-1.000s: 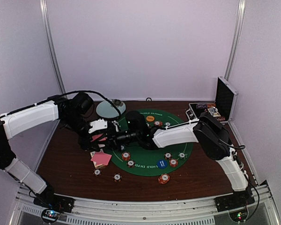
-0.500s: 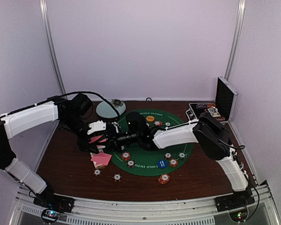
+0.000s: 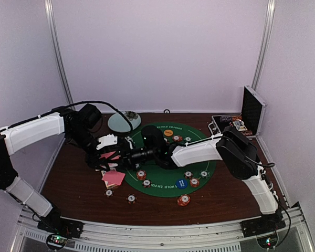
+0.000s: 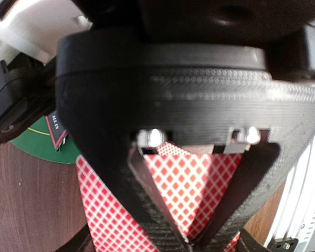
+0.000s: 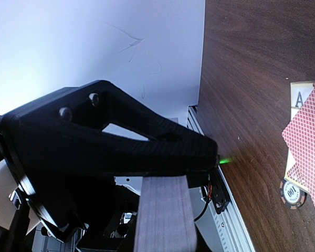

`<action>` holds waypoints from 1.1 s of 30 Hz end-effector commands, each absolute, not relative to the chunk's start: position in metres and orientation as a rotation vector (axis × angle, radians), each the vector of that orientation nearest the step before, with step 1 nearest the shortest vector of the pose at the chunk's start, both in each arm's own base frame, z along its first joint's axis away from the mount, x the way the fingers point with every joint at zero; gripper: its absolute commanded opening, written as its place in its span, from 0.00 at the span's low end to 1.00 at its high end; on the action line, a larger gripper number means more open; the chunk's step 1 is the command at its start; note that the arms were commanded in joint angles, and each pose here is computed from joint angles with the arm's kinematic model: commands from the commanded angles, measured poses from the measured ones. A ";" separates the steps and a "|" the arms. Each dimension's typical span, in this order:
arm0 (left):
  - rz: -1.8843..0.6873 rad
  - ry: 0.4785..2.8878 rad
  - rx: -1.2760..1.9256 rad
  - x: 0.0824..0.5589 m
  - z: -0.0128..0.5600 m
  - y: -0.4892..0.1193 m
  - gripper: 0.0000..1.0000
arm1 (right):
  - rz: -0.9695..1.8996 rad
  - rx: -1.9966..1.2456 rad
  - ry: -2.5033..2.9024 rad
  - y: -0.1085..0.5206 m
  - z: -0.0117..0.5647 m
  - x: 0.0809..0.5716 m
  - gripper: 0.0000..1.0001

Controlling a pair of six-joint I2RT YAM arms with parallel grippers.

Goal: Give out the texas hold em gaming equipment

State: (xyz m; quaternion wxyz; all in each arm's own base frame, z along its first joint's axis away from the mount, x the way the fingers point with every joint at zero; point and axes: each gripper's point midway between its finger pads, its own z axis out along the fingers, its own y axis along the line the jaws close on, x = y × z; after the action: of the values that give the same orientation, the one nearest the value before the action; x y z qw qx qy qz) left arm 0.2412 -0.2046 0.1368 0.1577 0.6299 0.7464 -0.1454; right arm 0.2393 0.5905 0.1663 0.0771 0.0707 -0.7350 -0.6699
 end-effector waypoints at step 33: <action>-0.391 2.085 1.828 0.244 0.145 -0.206 0.34 | -1.934 0.236 -2.376 0.572 0.165 0.260 0.44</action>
State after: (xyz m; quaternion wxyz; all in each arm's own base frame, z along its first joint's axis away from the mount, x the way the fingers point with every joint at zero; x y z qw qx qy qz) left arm 0.2417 -0.2037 0.1344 0.1536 0.6344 0.7443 -0.1410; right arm 0.2429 0.5856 0.1516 0.0592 0.0880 -0.7593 -0.6420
